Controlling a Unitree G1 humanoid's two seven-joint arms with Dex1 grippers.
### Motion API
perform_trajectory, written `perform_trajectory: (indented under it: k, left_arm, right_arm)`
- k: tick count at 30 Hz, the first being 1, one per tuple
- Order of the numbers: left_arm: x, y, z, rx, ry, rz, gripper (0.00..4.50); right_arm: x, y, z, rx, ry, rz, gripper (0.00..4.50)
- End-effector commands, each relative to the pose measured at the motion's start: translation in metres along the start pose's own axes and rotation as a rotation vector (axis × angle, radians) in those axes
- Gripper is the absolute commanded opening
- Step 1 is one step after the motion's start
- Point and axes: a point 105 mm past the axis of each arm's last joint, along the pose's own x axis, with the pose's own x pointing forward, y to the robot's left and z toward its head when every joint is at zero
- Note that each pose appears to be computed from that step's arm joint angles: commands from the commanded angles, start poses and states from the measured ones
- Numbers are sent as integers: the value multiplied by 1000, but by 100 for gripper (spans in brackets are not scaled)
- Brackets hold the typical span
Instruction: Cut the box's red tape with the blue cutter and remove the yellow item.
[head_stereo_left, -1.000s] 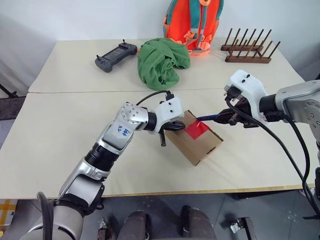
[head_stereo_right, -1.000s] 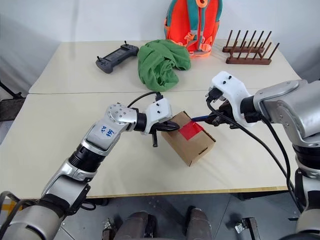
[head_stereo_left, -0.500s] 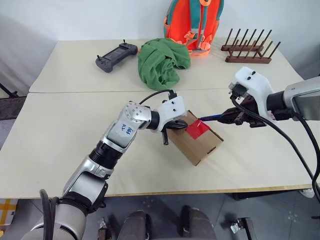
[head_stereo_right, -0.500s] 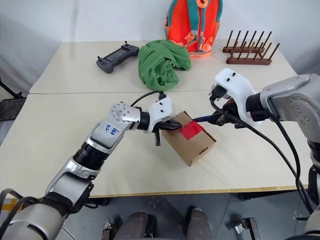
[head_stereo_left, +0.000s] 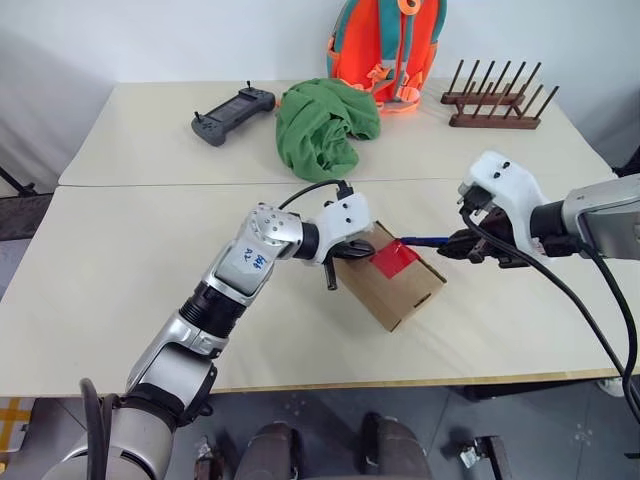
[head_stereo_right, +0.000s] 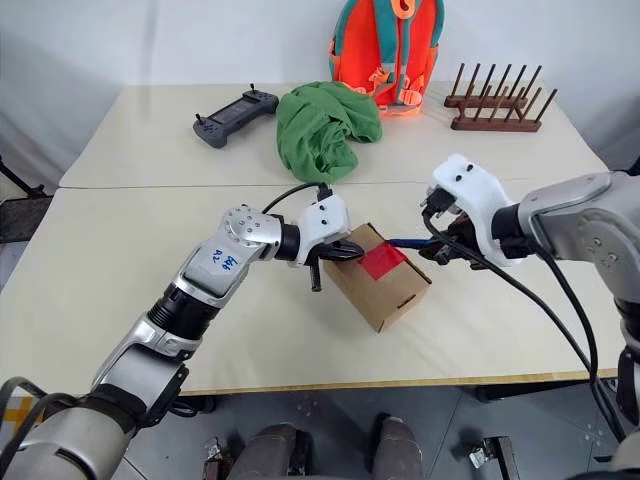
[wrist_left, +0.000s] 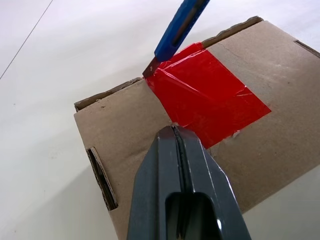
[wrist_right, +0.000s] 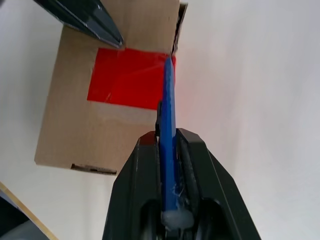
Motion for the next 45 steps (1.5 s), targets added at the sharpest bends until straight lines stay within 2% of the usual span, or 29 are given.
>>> perform_trajectory:
  k: [1, 6, 15, 25, 33, 40, 45]
  left_arm:
    - [3, -1, -19, -27, 76, 6, 0]
    - [5, -1, -18, -26, 72, 2, 0]
    - [5, 1, -17, -22, 70, 7, 0]
    - [2, 1, -19, -35, 71, 23, 0]
    - [3, 1, -19, -35, 69, 24, 0]
    - [4, 2, -17, -29, 65, 25, 0]
    - [5, 0, -17, -26, 63, 20, 0]
  right_arm:
    - [-3, 7, -4, -7, 22, 33, 17]
    - [9, 7, -8, 8, 41, 32, 17]
    - [22, 3, 1, 26, 27, 27, 17]
    - [-5, 8, -12, -21, 86, 46, 17]
    - [-12, 10, -19, -32, 122, 51, 17]
    - [7, 9, -10, -16, 81, 52, 17]
    - [18, 4, 6, -14, 24, 36, 17]
